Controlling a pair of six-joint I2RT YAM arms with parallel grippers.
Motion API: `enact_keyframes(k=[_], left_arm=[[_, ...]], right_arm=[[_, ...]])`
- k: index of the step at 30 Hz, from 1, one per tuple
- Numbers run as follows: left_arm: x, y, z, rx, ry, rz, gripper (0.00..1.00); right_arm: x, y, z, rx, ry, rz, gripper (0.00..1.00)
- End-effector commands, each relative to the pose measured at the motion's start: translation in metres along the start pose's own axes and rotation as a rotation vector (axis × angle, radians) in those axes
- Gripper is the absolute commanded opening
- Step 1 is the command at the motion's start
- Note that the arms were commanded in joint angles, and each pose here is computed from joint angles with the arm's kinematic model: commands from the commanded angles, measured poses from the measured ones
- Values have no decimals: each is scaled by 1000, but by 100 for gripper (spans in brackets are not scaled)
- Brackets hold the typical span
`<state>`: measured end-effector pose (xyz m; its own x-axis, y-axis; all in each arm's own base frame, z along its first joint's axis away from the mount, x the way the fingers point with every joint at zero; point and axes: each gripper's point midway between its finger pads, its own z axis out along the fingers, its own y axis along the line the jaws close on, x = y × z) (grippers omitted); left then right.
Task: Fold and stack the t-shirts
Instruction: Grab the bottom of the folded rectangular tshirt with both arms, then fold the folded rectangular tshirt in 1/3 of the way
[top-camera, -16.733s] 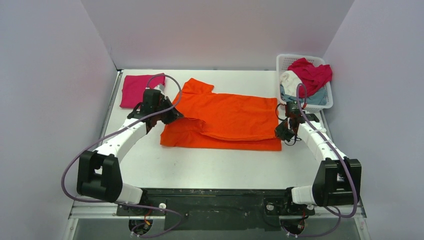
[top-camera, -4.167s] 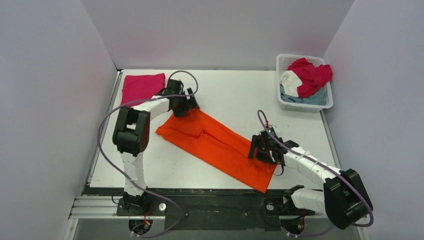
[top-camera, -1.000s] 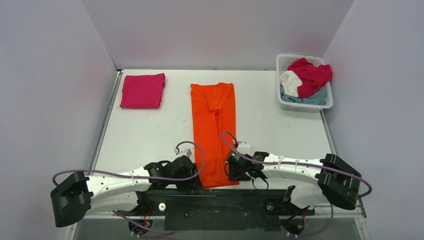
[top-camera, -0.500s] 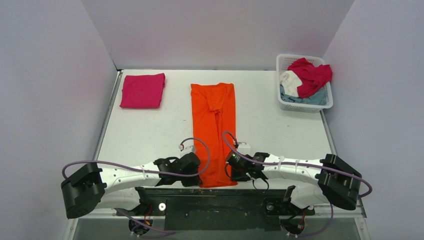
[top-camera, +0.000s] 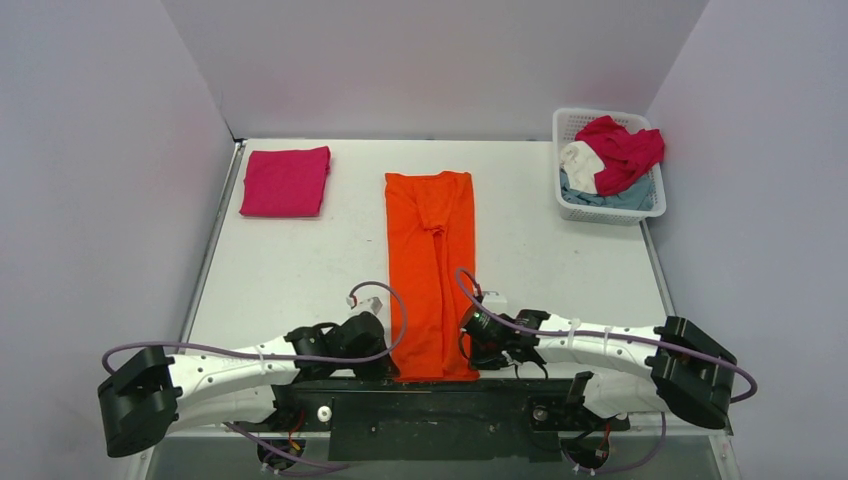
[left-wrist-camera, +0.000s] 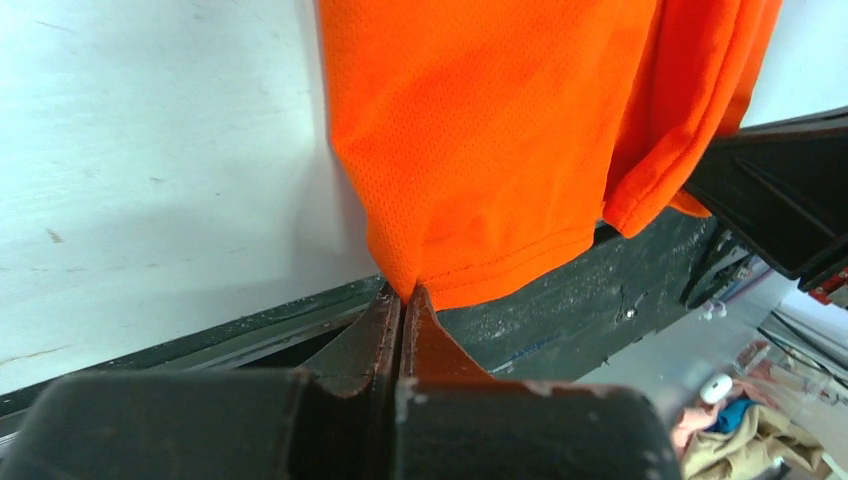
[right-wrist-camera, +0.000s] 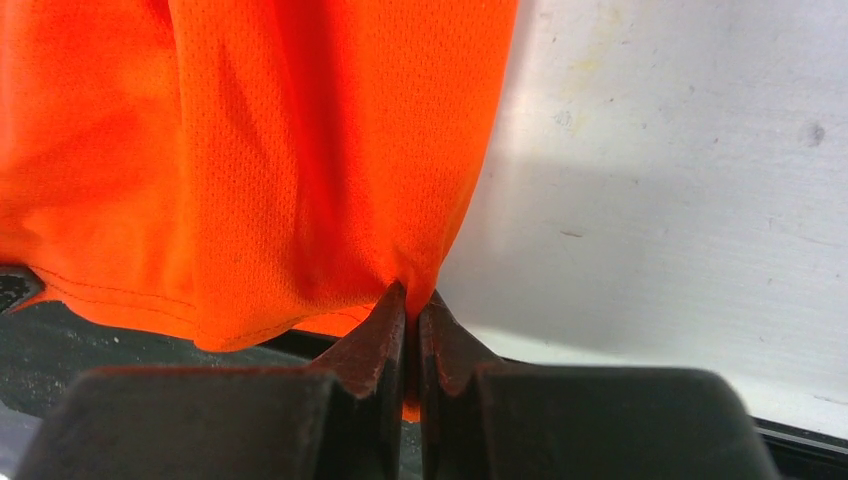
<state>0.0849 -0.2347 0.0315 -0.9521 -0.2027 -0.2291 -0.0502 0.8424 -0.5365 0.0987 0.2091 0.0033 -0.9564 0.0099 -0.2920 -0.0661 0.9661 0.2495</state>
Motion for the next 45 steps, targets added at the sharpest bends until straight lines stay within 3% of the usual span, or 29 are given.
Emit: enact_keyframes(k=[1,10,17,31,45], left_arm=[[9,-30,-7,158,54,22,0],[-49,-63,-26,199,-138,36,0],[-119,-80,-36,246,-264,-8,0],[-232,-93,-22,237,-354,-4,0],[-278,-77,14,169,-324,-25,0]], right_arm=[[16,-13,-11,32,69,-14,0],[-29,5,-38,17,-28,0,0],[-97,14,-59,44,-137,16,0],[-204,26,-58,79,-173,32,0],[-253,20,-20,89,-100,64,0]])
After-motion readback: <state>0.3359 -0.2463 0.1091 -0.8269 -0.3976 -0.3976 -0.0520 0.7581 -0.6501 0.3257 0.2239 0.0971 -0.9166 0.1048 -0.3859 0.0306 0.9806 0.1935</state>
